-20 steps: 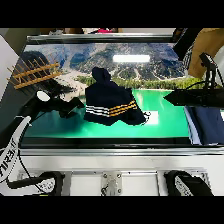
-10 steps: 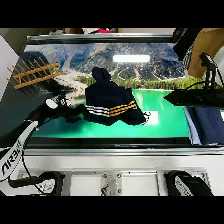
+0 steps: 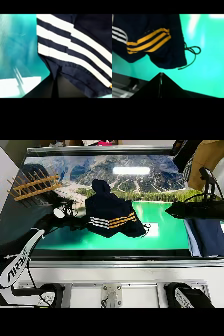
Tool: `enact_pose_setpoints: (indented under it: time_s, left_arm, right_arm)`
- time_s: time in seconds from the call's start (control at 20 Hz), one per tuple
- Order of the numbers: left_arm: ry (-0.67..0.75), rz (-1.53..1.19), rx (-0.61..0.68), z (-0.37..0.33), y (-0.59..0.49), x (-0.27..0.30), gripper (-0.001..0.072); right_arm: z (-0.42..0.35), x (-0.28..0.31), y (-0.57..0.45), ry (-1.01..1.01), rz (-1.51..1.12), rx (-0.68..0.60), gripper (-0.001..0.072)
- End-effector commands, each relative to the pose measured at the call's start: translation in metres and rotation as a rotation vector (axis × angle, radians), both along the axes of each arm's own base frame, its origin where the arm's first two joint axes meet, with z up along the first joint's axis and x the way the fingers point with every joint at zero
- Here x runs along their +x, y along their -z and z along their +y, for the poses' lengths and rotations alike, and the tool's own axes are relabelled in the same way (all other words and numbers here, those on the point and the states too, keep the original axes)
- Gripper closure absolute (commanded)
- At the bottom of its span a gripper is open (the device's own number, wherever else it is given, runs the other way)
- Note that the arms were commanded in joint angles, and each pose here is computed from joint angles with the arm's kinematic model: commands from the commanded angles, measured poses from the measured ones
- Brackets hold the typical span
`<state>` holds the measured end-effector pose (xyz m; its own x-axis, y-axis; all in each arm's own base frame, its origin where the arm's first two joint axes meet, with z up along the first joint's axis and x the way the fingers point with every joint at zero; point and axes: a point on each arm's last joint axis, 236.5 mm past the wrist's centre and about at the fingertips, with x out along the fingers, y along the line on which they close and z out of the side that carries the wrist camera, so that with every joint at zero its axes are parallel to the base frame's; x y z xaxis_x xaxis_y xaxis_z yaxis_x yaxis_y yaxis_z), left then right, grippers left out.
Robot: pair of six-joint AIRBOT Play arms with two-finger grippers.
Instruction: Fold the clothes and pants, and hang the long-sleeved shirts on hangers.
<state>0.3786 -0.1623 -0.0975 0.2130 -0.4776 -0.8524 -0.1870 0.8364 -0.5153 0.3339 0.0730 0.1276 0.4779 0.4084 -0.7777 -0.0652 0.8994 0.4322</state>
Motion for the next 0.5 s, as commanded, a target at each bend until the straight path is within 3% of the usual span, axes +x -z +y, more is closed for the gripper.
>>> enact_pose_setpoints:
  time_s: [0.0,0.05,0.1,0.3,0.45]
  left_arm:
    - [0.088,0.001,0.045,0.003,-0.011,-0.001,0.0703]
    - [0.104,-0.006,0.055,0.004,-0.015,-0.001,0.0703]
    - [0.114,-0.021,0.064,0.006,-0.019,0.0,0.0703]
    - [0.098,-0.087,0.072,0.01,-0.035,0.003,0.0703]
    - [0.095,-0.089,0.075,0.013,-0.033,0.0,0.0703]
  right_arm:
    - [-0.04,-0.005,0.063,0.149,0.194,-0.112,0.0534]
    - [-0.039,-0.007,0.087,0.158,0.25,-0.105,0.0221]
    - [-0.037,-0.009,0.113,0.175,0.305,-0.085,0.0001]
    - [0.003,-0.007,0.196,0.293,0.453,0.154,0.0002]
    - [0.033,-0.005,0.223,0.312,0.476,0.254,0.0003]
